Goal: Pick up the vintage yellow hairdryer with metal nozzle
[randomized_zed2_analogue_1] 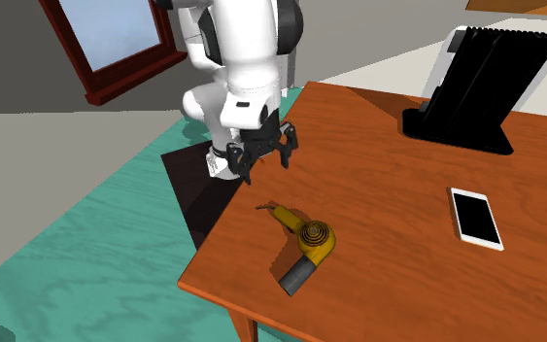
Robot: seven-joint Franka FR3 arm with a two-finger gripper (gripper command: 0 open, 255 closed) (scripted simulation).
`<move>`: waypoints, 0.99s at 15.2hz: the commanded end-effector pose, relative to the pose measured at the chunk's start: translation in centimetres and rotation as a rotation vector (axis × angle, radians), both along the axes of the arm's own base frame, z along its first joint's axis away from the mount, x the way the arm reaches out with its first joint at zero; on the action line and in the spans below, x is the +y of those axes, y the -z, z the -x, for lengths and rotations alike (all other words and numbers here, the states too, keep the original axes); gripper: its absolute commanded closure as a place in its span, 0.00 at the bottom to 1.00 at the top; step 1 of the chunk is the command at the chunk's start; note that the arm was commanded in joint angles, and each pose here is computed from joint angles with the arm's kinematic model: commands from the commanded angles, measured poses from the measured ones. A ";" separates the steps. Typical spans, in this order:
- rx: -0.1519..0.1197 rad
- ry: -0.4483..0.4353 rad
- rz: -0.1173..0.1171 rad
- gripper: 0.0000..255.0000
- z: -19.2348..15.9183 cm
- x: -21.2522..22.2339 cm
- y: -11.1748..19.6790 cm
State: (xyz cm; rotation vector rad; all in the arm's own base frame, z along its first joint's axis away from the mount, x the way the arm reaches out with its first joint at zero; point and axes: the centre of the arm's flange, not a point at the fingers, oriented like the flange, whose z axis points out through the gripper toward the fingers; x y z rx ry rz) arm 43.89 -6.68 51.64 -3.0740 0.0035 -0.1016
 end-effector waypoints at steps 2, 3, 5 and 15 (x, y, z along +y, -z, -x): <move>-0.036 -0.039 -0.030 0.00 -3.2 -0.5 1.2; -0.047 -0.052 -0.040 0.00 -4.3 -0.6 1.6; -0.070 -0.077 -0.061 0.00 -6.6 -0.8 2.4; -0.097 -0.108 -0.085 0.00 -9.3 -0.9 7.2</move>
